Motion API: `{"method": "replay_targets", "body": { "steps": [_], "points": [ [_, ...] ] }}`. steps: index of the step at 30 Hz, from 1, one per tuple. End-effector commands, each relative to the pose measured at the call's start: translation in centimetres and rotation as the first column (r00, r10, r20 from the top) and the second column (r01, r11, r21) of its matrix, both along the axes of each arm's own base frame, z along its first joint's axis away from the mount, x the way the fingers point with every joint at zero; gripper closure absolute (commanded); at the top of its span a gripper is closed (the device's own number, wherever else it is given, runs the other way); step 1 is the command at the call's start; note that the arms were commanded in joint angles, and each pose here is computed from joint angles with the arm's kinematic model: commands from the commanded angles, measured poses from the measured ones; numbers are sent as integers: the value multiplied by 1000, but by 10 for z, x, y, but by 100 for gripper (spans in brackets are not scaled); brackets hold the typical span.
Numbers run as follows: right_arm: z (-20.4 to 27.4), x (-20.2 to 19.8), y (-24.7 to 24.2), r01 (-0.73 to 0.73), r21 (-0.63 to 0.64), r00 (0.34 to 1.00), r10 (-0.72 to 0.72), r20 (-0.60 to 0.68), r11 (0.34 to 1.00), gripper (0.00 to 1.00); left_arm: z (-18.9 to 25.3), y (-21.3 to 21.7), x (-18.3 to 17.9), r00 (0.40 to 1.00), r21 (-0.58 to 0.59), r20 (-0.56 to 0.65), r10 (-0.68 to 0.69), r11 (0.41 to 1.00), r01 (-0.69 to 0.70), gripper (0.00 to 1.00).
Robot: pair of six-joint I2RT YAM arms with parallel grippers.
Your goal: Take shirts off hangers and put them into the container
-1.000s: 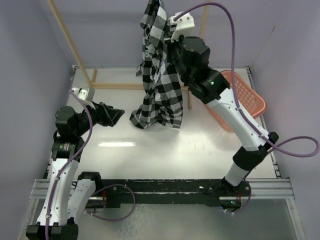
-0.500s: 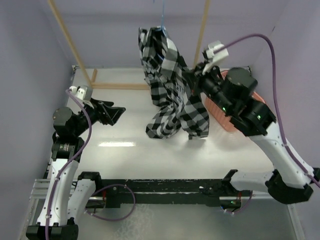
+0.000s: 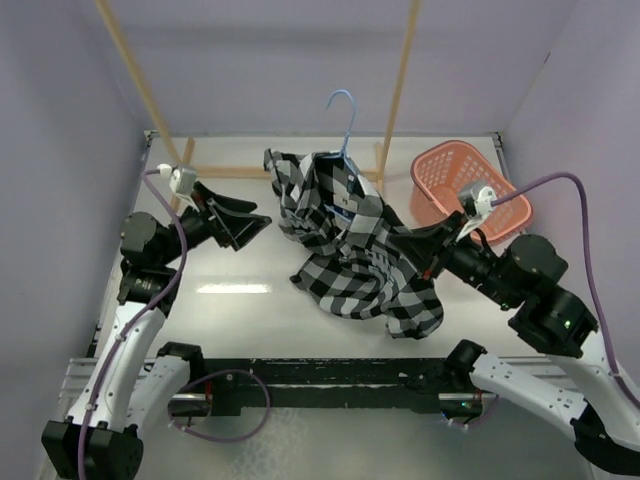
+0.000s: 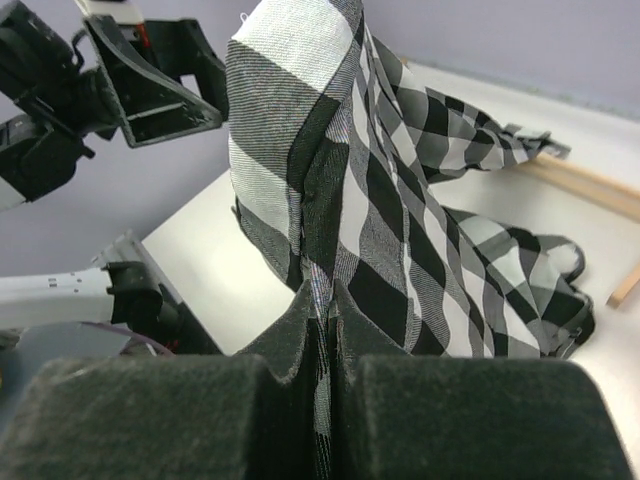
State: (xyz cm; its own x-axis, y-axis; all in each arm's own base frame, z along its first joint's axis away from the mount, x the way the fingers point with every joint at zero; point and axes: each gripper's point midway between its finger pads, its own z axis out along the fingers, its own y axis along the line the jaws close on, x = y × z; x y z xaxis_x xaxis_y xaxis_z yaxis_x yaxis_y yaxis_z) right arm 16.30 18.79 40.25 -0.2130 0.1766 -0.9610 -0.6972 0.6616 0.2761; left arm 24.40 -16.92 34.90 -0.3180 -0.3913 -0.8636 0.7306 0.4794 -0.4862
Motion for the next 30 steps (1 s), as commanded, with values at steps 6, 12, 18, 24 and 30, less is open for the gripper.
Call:
{"method": "replay_targets", "body": {
  "steps": [6, 12, 18, 24, 30],
  "points": [
    [-35, -6, 22, -87, 60, 994, 91, -67, 994, 100, 20, -16, -11, 993, 113, 115, 1, 993, -14, 22],
    [-64, -15, 11, -75, 28, 989, 77, -123, 997, 100, 32, 6, 22, 967, 220, 190, 170, 952, -211, 25],
    [-51, -19, 8, -78, 59, 991, 84, -100, 995, 100, 6, 10, 52, 951, 320, 218, 219, 904, -282, 33],
    [-21, -19, 22, -143, 70, 988, 147, -57, 987, 100, -1, -2, 63, 947, 378, 255, 194, 882, -283, 33],
    [-6, -13, 28, -147, 65, 988, 149, -30, 987, 100, -2, -20, 68, 946, 464, 303, 117, 849, -253, 33]
  ]
}}
